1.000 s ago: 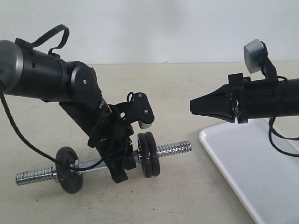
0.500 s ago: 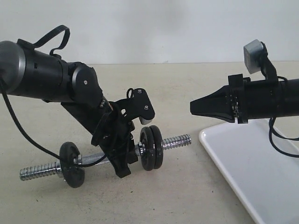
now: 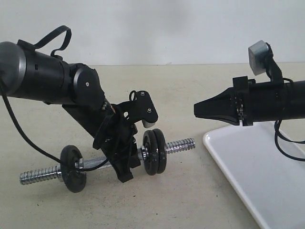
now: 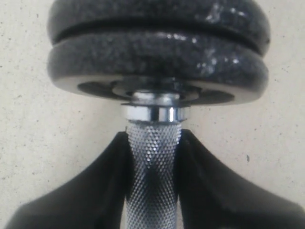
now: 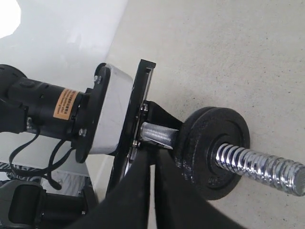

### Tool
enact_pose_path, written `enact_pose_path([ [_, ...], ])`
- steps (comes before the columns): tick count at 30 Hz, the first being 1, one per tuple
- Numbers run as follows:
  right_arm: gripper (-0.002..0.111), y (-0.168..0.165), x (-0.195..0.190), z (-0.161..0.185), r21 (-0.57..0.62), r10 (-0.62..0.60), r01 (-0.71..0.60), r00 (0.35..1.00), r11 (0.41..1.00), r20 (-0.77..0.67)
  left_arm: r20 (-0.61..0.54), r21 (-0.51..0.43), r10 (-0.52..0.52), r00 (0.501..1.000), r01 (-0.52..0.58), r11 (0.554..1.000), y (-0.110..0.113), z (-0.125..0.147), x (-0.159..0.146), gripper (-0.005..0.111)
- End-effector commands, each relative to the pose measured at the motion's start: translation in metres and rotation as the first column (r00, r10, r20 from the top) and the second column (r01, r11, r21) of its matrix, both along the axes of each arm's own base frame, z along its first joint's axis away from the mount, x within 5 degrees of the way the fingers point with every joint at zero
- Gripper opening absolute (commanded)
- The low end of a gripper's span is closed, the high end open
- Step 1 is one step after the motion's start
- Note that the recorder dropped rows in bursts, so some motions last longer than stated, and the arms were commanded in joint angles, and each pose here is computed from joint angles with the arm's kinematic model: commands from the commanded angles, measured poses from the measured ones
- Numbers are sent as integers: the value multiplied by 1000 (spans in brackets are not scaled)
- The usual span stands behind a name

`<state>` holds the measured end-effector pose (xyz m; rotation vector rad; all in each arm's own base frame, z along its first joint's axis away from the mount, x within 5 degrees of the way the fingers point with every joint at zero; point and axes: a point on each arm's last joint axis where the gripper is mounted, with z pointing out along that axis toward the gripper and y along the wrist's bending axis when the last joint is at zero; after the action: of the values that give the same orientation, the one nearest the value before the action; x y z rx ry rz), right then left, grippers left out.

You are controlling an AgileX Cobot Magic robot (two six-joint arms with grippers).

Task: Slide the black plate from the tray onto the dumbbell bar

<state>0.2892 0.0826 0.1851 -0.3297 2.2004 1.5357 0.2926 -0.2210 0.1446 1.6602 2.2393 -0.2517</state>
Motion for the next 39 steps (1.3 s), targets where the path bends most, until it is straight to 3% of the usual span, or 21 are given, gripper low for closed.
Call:
enact_pose_path([
  [1, 0, 0, -2, 7, 1, 17, -17, 999, 1000, 39, 52, -50, 34, 998, -31, 998, -3, 18, 5, 43],
  [4, 0, 0, -5, 16, 0, 17, -17, 997, 1000, 70, 60, -64, 49, 997, -45, 997, -3, 24, 4, 73],
  [6, 0, -1, -7, 23, -2, 16, -15, 996, 1000, 92, 57, -70, 59, 997, -55, 996, -3, 28, 3, 78],
  [12, 0, -1, -16, 46, -21, 25, -22, 983, 1000, 179, 46, -60, 43, 998, -40, 997, 0, 36, -1, 73],
  [15, 0, -4, -22, 60, -89, 6, 15, 971, 996, 240, 65, -60, 88, 994, -85, 995, 4, 46, -2, 69],
  [18, 0, -10, -28, 75, -202, -47, 112, 953, 973, 301, 101, -78, 124, 987, -116, 990, 8, 63, -4, 59],
  [23, 0, -23, -44, 105, -325, -140, 301, 889, 897, 436, 185, -194, 229, 956, -193, 962, 14, 104, -8, 41],
  [31, 0, -36, -96, 149, -273, -246, 538, 703, 797, 667, 228, -373, 362, 904, -262, 890, 29, 164, -29, 40],
  [34, 0, -40, -117, 149, -254, -265, 592, 649, 765, 714, 237, -430, 405, 883, -278, 859, 37, 184, -40, 40],
  [39, 0, -42, -148, 138, -231, -276, 633, 597, 739, 754, 258, -463, 411, 874, -262, 847, 52, 203, -61, 40],
])
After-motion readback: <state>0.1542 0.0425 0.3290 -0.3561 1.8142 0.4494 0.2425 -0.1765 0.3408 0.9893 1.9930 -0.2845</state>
